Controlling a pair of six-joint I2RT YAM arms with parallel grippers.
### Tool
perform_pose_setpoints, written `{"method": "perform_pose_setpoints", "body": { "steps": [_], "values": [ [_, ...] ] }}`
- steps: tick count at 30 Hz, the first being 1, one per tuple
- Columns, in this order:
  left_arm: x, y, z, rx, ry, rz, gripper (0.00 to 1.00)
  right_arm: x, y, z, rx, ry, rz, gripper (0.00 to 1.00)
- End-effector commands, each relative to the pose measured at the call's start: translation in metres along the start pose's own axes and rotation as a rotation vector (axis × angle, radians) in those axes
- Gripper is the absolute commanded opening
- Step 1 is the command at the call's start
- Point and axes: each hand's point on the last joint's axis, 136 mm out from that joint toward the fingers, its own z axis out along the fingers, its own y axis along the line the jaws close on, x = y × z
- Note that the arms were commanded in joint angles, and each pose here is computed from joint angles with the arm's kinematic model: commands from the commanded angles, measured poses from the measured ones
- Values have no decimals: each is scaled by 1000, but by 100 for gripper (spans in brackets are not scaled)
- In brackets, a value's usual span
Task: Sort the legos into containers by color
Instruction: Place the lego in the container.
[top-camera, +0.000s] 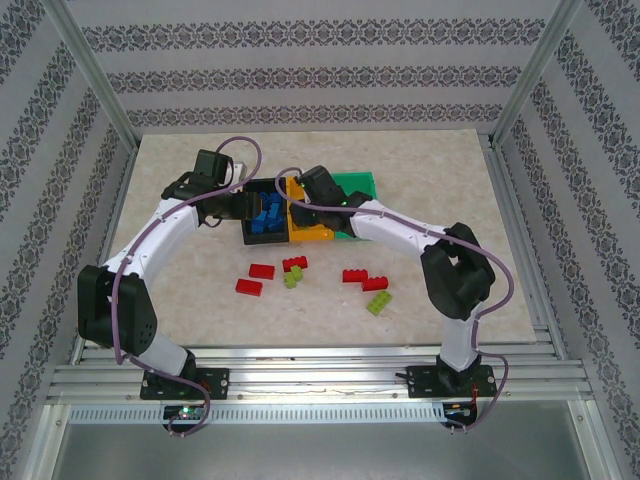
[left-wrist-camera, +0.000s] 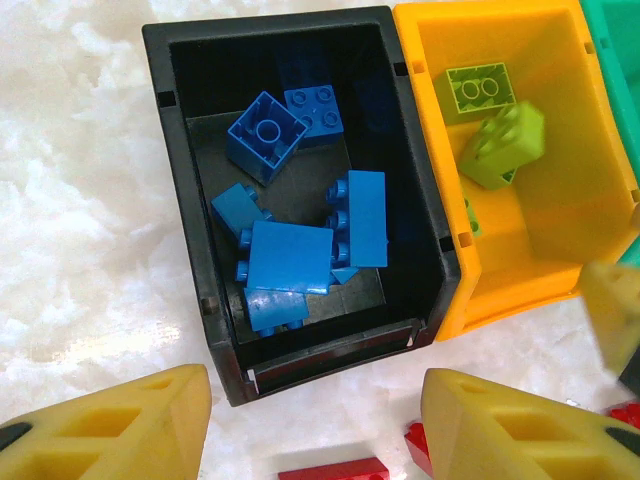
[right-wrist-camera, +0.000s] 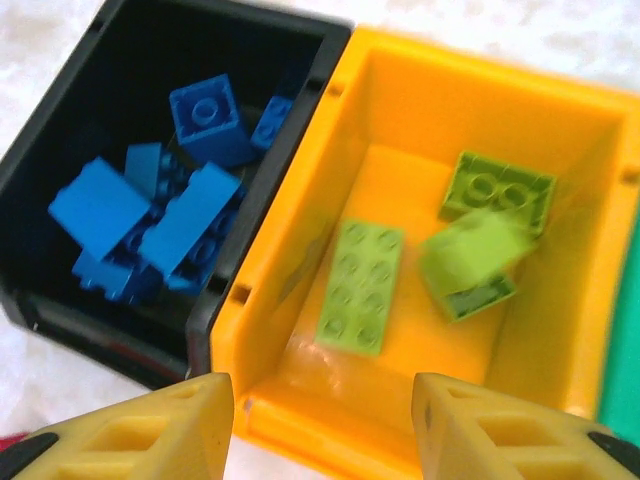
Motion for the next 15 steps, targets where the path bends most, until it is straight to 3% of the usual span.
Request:
{"method": "perform_pose_setpoints", "body": {
  "steps": [1, 8, 15],
  "values": [
    [-8, -8, -12, 9, -31, 25, 58, 33, 22, -13, -75, 55, -4, 51],
    [-7, -8, -7, 21, -14, 0, 58, 111, 57, -36, -142, 160, -44, 51],
    [-6, -6, -6, 11, -11, 1, 58, 138, 73, -27, -176, 220, -15, 53]
  ]
}}
